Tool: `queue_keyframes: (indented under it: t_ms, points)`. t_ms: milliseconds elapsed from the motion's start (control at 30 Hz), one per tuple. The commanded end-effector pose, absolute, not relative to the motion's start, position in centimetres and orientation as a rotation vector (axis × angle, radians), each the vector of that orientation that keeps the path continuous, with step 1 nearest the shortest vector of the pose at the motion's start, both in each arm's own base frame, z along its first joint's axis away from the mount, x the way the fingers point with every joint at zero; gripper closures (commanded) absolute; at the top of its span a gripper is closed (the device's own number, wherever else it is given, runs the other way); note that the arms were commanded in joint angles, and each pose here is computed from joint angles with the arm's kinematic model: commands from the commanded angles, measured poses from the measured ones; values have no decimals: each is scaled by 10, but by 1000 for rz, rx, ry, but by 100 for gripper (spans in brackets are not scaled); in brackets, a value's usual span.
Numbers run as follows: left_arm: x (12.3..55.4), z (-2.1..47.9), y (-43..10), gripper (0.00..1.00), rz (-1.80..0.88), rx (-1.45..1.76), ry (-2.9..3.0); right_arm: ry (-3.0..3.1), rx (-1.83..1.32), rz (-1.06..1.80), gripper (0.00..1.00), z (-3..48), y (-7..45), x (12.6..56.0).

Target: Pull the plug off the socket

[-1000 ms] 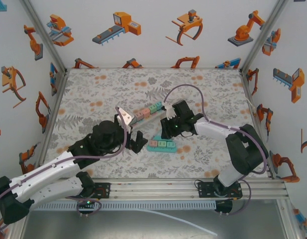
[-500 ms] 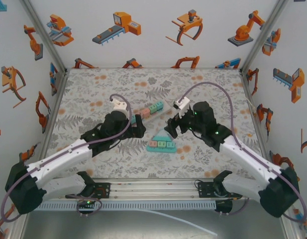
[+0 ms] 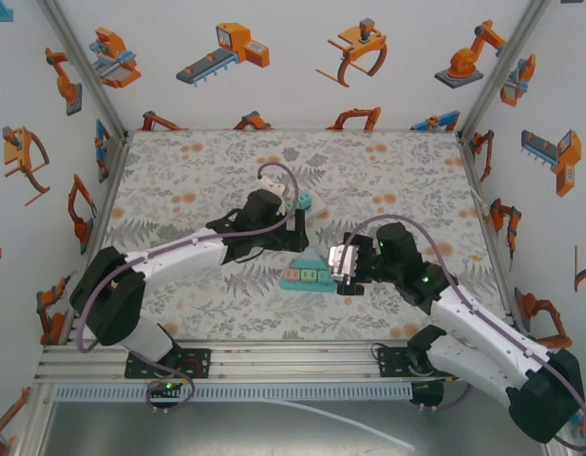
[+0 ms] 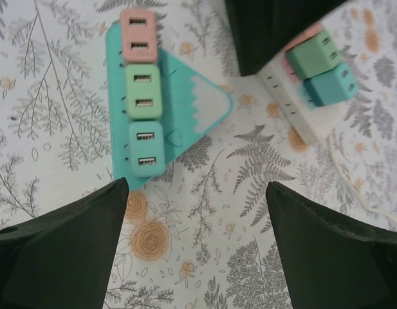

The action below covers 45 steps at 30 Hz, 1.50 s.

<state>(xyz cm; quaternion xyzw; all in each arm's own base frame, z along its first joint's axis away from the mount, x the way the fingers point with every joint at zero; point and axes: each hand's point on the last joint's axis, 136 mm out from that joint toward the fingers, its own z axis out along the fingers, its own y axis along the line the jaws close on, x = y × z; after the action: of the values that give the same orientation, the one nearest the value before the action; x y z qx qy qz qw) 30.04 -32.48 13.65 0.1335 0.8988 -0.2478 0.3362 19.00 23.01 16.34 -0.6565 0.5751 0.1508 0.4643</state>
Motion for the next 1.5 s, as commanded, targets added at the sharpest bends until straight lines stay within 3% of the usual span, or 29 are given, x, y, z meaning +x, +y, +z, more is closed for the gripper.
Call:
queue_keyframes:
  t_ms: [0, 333, 733, 1167, 1333, 1467]
  points:
    - [303, 134, -343, 8, -711, 406, 2346, 1352, -1685, 372, 24, 152, 237, 187]
    - [284, 94, -344, 33, -744, 454, 2462, 1396, -1747, 506, 38, 115, 259, 181]
    - [255, 57, -353, 41, -817, 569, 2536, 1448, -1727, 488, 53, 99, 259, 183]
    - [239, 17, -323, 44, -509, 654, 2627, 1450, -1706, 549, 71, 115, 268, 179]
    - [246, -2, -304, 57, -354, 569, 2659, 1521, -1651, 665, 77, 133, 276, 176]
    - [250, -9, -298, 58, -298, 544, 2657, 1520, -1595, 678, 81, 144, 278, 178]
